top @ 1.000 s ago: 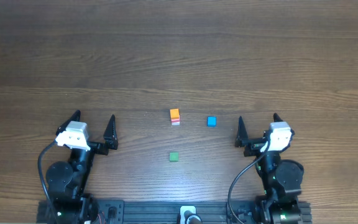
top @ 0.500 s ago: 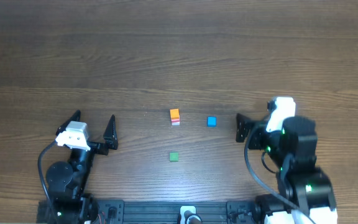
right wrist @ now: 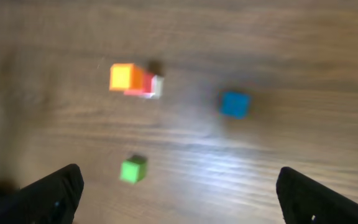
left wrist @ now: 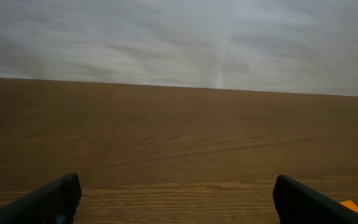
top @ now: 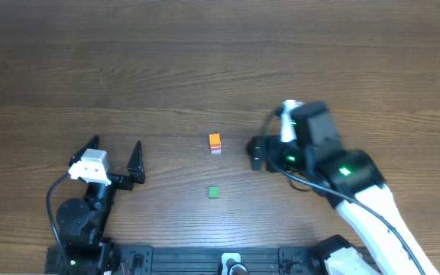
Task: Stack Cubes
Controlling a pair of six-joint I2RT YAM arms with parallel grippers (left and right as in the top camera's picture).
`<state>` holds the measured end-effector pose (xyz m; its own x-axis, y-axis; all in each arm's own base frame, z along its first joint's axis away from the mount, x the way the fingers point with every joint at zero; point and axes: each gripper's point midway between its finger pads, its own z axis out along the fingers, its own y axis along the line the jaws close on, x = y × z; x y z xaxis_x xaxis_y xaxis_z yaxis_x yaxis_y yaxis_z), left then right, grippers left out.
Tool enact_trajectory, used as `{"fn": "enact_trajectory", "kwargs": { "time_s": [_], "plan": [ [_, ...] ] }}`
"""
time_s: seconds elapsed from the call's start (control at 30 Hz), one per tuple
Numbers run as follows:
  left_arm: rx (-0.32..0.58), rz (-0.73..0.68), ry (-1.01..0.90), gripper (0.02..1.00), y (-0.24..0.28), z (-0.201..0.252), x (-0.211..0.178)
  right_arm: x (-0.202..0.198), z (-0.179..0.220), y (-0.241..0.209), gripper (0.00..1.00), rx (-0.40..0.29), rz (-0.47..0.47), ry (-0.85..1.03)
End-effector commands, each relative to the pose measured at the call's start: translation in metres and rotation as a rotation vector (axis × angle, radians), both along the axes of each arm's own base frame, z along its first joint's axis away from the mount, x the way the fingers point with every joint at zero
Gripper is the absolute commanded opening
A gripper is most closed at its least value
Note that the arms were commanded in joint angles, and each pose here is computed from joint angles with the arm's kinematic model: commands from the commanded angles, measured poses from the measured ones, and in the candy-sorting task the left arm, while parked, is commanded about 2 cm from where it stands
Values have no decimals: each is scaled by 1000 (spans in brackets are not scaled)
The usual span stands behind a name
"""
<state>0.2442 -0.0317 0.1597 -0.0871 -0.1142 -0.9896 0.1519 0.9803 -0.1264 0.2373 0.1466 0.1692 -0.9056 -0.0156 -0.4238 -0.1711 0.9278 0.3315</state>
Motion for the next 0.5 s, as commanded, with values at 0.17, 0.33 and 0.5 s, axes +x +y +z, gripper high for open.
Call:
{"fn": "enact_trajectory", "kwargs": {
  "time_s": [0.17, 0.33, 0.5],
  "plan": [
    [7, -8, -3, 1000, -1, -1, 0, -27, -21, 59, 993, -19, -15, 170],
    [7, -8, -3, 1000, -1, -1, 0, -52, -38, 82, 991, -77, -13, 212],
    [7, -8, -3, 998, -1, -1, 0, -66, -57, 93, 993, -126, -27, 266]
  ]
}}
